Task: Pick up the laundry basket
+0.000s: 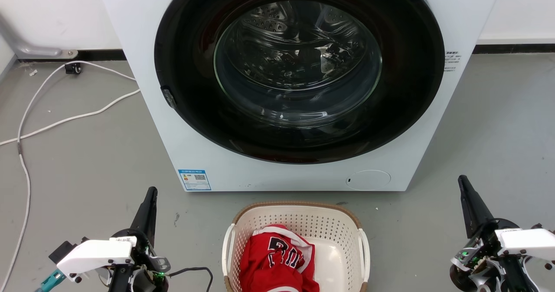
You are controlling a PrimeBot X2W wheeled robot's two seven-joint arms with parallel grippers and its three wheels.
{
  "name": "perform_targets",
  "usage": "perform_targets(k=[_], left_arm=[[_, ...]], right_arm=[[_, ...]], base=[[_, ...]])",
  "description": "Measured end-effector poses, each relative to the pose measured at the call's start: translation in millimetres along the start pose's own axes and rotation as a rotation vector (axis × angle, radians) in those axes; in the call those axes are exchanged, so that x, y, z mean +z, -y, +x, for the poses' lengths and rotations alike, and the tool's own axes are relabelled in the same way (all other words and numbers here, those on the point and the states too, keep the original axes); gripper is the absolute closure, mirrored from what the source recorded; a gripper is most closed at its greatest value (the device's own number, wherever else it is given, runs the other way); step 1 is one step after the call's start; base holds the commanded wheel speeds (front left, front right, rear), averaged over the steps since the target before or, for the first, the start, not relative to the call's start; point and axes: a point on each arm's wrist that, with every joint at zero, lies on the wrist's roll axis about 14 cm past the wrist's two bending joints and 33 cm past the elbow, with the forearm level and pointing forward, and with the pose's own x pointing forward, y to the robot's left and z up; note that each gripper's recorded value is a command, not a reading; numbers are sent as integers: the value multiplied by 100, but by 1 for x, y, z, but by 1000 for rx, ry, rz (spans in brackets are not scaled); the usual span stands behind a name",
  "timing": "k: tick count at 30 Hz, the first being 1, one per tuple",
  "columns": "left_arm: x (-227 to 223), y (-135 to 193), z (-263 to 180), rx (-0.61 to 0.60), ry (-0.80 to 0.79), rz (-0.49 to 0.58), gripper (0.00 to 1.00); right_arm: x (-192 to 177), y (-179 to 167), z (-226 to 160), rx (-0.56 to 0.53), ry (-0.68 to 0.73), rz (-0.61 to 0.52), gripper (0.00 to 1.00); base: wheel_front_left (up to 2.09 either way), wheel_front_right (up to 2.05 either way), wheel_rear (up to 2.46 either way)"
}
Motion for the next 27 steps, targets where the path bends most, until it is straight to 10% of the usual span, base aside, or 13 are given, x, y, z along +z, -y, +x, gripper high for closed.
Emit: perform_targets(k=[27], left_arm=[[0,0,0,0,0,3,100]], right_arm=[[0,0,0,0,1,1,100]], base=[[0,0,0]])
